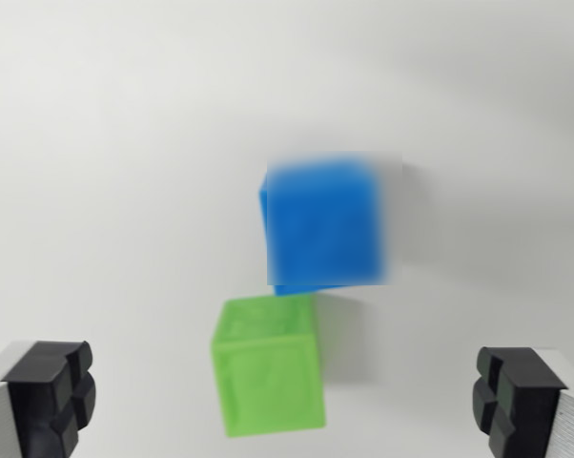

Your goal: Stack cube

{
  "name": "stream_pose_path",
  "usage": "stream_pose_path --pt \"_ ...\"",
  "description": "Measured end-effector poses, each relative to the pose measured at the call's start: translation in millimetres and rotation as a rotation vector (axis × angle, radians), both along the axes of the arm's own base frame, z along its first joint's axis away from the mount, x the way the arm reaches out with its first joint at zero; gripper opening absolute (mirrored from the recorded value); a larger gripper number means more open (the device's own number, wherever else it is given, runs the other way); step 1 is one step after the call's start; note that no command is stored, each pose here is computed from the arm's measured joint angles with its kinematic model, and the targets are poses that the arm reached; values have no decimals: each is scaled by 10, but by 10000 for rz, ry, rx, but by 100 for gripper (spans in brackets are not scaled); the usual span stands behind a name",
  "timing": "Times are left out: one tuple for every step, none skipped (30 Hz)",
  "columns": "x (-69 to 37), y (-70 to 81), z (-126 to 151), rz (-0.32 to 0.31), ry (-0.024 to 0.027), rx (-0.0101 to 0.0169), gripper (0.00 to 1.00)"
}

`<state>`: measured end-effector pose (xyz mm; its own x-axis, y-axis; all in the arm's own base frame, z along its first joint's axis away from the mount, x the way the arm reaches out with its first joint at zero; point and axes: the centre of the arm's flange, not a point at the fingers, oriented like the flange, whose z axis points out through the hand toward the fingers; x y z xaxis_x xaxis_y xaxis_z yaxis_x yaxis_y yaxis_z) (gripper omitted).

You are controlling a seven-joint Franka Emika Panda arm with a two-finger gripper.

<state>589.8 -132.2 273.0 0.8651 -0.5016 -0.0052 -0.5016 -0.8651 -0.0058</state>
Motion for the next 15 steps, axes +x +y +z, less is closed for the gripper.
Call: stream_pose_path --pt "1 -23 -45 98 9 -6 100" --pt "3 -45 -88 182 16 -10 100" --pt "5 -68 -130 277 18 -16 100" --pt "7 -90 -175 361 24 -21 100" --pt "9 -112 -214 430 31 -25 100" --pt "10 -130 -252 456 37 -29 100" --pt "10 -136 -271 465 37 -31 100" --pt "10 -142 -306 477 38 -35 100" --pt "12 -142 -339 491 28 -41 100" --pt "15 -140 -378 502 18 -47 100" --pt "16 -138 -418 510 19 -50 100" --pt "17 -136 -449 516 17 -53 100" --pt "17 -135 -497 521 23 -55 100" --pt "16 -134 -548 525 30 -57 100" --pt "15 -135 -599 528 33 -60 100"
